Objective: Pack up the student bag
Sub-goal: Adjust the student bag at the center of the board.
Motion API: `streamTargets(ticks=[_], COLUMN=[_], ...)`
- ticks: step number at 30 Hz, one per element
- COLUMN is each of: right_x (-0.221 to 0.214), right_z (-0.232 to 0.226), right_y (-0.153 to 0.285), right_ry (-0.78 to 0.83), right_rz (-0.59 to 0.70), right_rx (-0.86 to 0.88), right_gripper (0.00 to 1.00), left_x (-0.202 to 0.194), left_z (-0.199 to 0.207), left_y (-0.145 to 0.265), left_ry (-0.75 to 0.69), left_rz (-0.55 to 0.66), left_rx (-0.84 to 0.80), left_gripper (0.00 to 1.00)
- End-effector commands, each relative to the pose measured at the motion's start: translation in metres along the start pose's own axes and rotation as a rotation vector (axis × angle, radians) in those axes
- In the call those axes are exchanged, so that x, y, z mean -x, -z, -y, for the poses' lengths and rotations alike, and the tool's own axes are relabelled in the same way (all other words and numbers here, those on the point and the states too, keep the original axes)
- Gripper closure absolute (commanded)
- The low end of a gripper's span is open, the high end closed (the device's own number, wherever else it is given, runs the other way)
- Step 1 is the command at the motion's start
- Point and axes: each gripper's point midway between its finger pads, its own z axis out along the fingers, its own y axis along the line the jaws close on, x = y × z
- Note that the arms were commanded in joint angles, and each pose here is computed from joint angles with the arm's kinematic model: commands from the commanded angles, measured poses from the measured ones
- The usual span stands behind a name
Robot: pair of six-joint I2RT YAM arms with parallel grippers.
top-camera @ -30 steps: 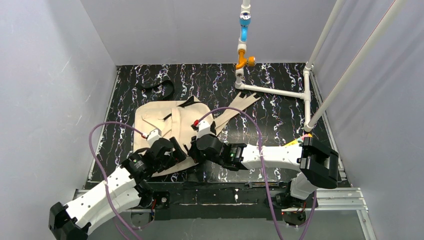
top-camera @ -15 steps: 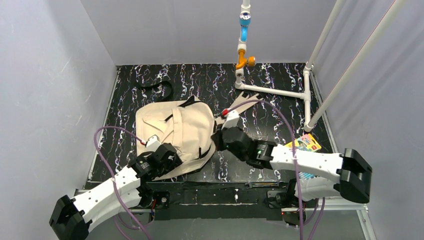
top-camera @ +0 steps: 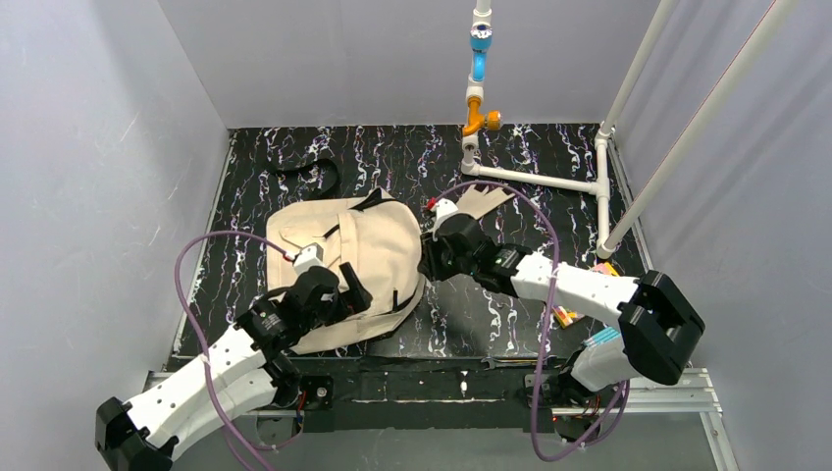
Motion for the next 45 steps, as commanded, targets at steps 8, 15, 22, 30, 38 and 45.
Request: streamTargets(ticks=[8,15,22,30,38,45], right_x=[0.021,0.023,0.016,0.005,0.028,0.048], right_z=[0.043,0.057,0.065,0.068,0.023,-0.013], right_y=[0.003,-0.002,0.006,0.008,-0.014,-0.039], right_ry=[-0.254,-0.317,-0.329,-0.321,-0.251,-0.17], right_rz=[-0.071,-0.087,-0.079,-0.092,-0.079,-0.078], right_rx=[0.147,0.146,0.123,0.119,0.2,0.136], right_gripper=[0.48,0.57,0.55,0.54,0.4,0.16], left_x=[0.015,0.044,0.069,0.086,0.084,0.081], left_z=[0.109,0.146,0.135,0.116,0.115,0.099], left_y=[-0.003,-0.038,-0.074,-0.061,-0.006,-0.001], left_ry=[-0.148,-0.637,-0.82,-0.839,-0.554,-0.371], left_rz=[-0.135,0.069,0.123,0.179,0.289,0.325], left_rx=[-0.318,-0.119,0.323,0.413,0.03,-0.02], left_gripper=[0.08,0.02,0.09,0.71,0.98,1.0])
